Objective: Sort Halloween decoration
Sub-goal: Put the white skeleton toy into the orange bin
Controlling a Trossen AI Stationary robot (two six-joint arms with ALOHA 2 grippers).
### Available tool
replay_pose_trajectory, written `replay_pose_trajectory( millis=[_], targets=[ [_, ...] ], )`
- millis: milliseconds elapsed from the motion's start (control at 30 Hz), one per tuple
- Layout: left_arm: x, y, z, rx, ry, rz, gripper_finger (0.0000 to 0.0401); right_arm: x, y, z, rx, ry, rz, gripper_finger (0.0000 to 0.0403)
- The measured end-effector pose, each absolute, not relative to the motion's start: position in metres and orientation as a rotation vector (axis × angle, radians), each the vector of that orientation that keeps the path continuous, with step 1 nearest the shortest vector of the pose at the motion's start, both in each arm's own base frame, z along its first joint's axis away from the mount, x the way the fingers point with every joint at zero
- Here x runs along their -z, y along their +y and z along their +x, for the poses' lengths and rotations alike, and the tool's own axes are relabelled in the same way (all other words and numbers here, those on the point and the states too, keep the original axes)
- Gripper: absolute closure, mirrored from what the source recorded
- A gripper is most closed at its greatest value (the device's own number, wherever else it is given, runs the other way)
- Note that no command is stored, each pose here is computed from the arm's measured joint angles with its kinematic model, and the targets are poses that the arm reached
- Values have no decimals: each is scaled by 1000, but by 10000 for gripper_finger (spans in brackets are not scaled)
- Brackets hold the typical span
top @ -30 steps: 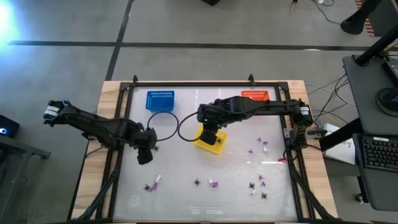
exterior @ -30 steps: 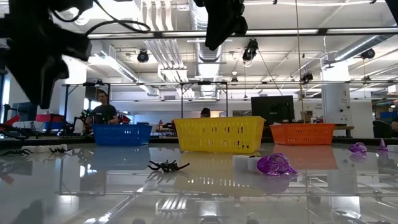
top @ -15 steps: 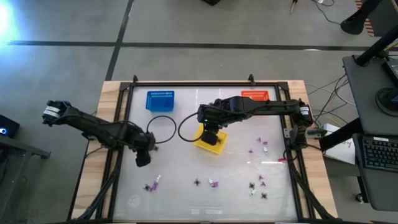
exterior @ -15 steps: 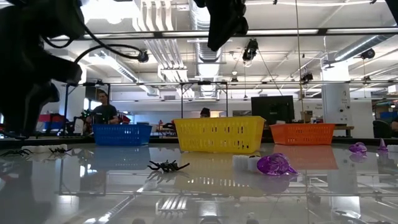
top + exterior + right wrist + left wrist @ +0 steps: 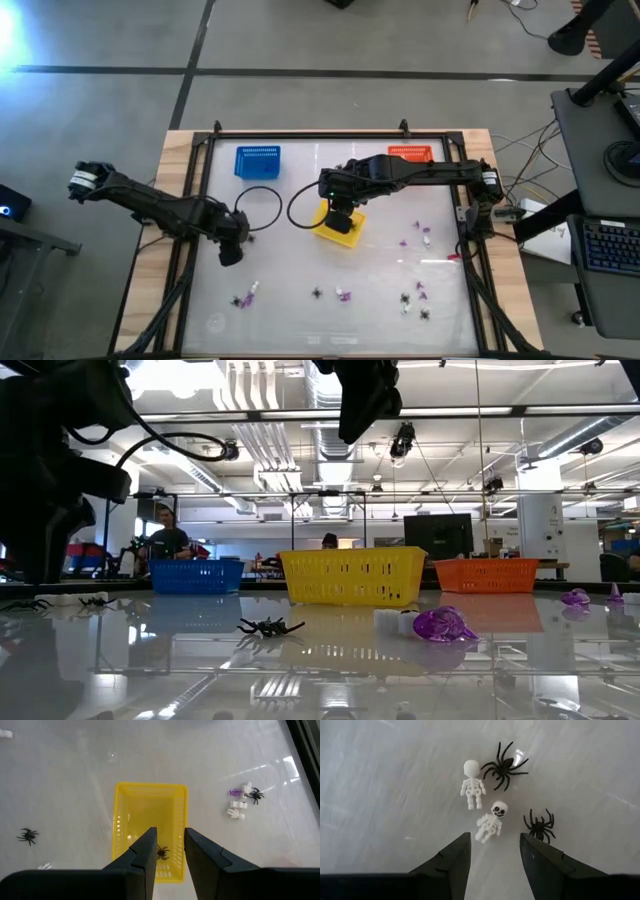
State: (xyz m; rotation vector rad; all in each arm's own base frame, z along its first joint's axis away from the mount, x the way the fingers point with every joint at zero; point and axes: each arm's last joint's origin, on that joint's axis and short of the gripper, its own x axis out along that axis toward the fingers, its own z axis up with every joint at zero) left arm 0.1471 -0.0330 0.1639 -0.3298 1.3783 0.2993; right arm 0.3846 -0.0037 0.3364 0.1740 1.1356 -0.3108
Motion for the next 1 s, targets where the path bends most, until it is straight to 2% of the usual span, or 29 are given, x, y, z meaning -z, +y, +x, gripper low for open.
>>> replay_pose_trajectory(
  millis=[467,833,1000],
  targets=[
    [-151,-31,152,-452,1396,-283,249,-336,-4,385,308,1136,170,312],
    [-144,-35,155,-330,1455,-337,278,-336,-4,385,296,1140,151,312],
    [-139,-34,152,-337,1452,-337,290,-336,-4,385,292,1144,144,312]
  ],
)
